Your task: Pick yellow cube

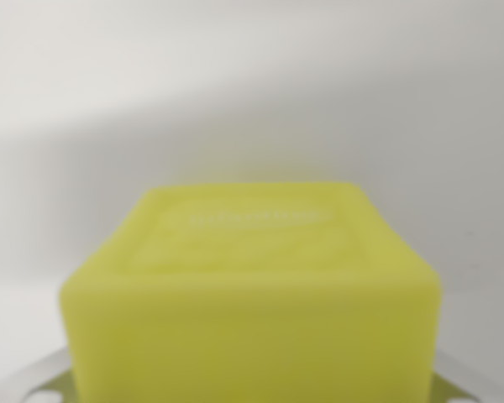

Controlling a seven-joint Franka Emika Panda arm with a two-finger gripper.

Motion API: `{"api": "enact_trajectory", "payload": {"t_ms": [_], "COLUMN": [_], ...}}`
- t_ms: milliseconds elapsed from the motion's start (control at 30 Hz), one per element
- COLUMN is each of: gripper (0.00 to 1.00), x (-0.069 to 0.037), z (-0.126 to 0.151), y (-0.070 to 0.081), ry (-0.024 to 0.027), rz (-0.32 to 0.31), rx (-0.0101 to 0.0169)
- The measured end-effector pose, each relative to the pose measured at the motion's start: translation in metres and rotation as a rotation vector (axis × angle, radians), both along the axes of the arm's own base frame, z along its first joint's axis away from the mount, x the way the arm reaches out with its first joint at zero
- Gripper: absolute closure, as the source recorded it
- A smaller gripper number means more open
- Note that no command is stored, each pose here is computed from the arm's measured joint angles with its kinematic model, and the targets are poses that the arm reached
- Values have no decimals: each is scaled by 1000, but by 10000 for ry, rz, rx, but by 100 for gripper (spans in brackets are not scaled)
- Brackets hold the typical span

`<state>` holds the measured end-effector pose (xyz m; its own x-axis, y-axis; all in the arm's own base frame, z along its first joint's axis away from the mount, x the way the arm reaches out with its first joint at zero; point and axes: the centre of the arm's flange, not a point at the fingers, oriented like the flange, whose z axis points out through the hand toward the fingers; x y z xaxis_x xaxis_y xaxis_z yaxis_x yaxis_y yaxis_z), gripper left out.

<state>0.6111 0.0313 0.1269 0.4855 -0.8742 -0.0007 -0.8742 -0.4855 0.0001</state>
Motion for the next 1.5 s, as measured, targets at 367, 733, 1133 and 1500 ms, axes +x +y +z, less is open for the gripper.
{"api": "enact_trajectory", "payload": {"t_ms": [367,733,1133,1500], "gripper": [100,100,100,100], "x": [0,0,0,0], "z": [27,55,85,112], "y": [0,0,0,0], "ry": [10,9,7,8], "rz": [1,2,2,3], "rx": [0,0,0,1]}}
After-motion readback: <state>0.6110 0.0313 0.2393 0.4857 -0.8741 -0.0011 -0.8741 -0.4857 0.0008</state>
